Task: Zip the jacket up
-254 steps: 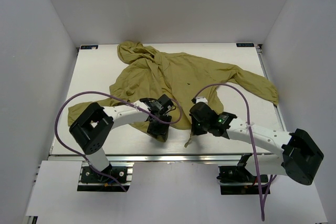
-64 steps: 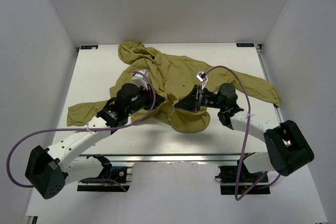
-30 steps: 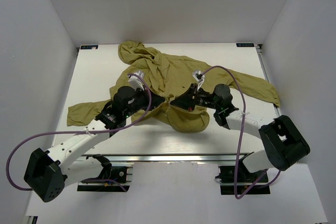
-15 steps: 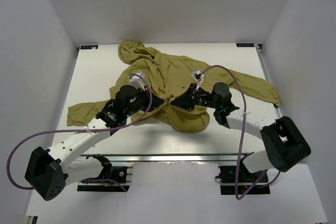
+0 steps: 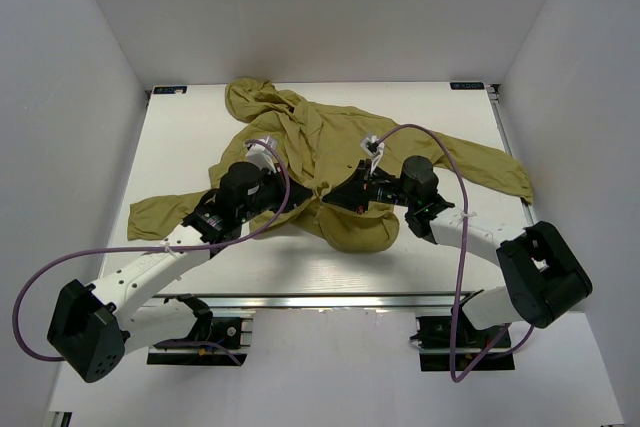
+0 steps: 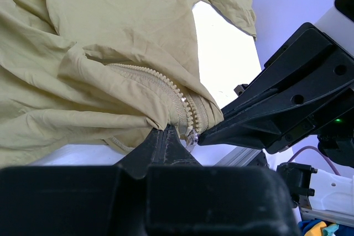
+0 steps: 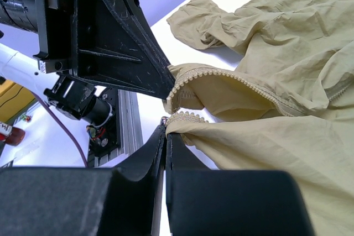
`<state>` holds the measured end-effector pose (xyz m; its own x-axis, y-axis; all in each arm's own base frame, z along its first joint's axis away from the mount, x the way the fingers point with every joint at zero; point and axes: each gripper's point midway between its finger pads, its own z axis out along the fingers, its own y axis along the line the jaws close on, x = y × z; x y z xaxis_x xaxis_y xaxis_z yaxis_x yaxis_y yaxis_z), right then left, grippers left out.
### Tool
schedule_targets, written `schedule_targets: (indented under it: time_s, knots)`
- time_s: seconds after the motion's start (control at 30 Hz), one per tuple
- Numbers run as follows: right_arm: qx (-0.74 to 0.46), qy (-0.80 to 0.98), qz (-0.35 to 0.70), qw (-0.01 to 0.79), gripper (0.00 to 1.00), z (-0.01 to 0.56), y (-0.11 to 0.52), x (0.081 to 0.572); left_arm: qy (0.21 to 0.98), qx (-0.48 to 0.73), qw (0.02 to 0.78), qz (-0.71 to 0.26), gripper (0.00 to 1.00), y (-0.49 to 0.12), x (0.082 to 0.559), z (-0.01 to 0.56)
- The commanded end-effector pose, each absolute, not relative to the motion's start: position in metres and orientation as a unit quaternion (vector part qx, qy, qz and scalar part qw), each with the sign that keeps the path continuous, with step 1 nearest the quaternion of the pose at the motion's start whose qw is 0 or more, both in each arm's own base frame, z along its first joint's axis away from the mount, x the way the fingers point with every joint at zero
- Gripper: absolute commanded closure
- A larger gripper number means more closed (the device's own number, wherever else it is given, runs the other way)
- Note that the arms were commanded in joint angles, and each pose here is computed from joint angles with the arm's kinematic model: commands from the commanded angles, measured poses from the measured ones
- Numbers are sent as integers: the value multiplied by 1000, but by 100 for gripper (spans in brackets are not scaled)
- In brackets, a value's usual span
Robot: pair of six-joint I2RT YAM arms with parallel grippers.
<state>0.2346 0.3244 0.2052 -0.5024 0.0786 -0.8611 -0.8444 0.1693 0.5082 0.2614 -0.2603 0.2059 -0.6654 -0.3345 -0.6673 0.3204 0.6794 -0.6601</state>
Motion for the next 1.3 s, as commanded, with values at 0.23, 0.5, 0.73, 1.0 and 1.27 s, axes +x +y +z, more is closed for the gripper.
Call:
schedule_targets:
  time_s: [0.23, 0.5, 0.73, 1.0, 1.27]
  knots:
    - [-318, 618, 577, 428, 100, 231, 330, 235, 806, 2, 426, -411, 100, -262, 265, 227]
    - [-323, 620, 575, 426, 100, 228, 334, 235, 803, 9, 427, -415, 100, -264, 265, 230]
    - [-318, 624, 572, 427, 100, 227, 334, 237, 803, 10, 428, -415, 100, -264, 264, 230]
    - [-305, 623, 563, 448, 100, 234, 333, 245, 800, 19, 428, -420, 100, -265, 262, 232]
    - [-308, 609, 574, 453, 100, 242, 334, 242, 804, 23, 422, -418, 100, -266, 260, 230]
